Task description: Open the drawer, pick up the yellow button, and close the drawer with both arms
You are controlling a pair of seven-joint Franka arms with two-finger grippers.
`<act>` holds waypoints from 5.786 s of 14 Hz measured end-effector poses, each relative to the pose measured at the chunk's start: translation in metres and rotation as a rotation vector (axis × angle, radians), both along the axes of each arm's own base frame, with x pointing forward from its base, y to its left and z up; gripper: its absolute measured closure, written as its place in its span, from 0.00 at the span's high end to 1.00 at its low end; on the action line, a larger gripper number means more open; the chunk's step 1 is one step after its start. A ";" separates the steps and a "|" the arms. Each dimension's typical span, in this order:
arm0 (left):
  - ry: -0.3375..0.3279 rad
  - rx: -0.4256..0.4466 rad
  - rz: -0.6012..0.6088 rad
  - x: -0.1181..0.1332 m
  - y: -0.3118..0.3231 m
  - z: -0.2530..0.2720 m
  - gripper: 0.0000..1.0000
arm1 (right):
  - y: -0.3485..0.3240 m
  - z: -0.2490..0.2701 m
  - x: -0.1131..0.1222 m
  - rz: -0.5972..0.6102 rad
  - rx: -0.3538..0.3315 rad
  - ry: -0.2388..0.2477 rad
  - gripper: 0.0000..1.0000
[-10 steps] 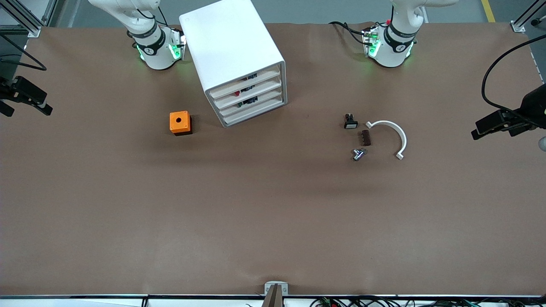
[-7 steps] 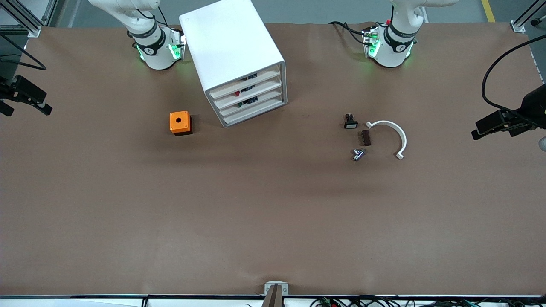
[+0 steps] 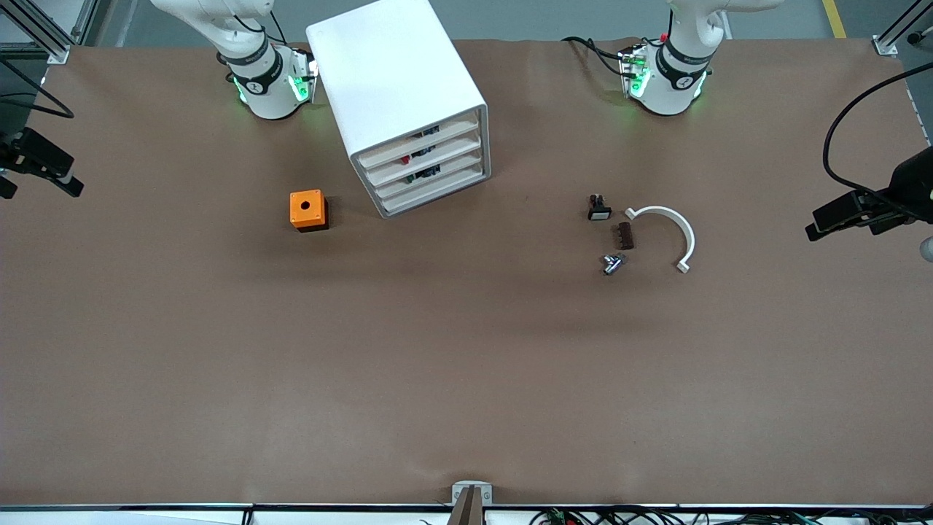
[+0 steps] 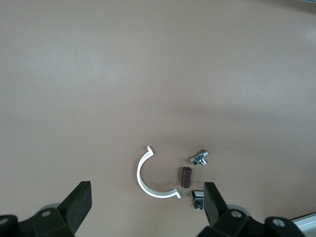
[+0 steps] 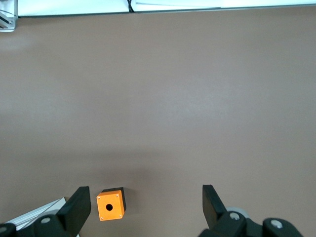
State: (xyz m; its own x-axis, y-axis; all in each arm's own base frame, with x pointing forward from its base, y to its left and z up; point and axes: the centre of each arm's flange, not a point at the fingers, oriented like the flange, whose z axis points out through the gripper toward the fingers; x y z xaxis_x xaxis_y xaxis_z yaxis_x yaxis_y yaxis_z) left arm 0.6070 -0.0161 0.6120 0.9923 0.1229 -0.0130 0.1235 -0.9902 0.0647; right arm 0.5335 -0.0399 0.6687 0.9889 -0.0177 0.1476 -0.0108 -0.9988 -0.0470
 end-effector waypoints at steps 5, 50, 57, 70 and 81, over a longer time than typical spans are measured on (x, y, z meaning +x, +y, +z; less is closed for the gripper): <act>0.105 0.019 0.193 0.038 -0.038 -0.088 1.00 | 0.001 0.001 -0.003 0.002 0.004 0.018 1.00; 1.424 0.814 1.181 -0.213 -0.483 -0.374 0.52 | 0.166 -0.040 -0.031 -0.716 0.038 0.332 1.00; 1.445 0.831 1.200 -0.213 -0.483 -0.374 0.10 | 0.205 -0.053 -0.026 -0.809 0.048 0.330 1.00; 1.563 0.685 1.362 -0.129 -0.413 -0.376 0.11 | 0.333 -0.101 -0.021 -0.955 0.123 0.303 1.00; 1.582 0.596 1.417 -0.093 -0.383 -0.370 0.36 | 0.432 -0.125 -0.050 -1.046 0.195 0.259 1.00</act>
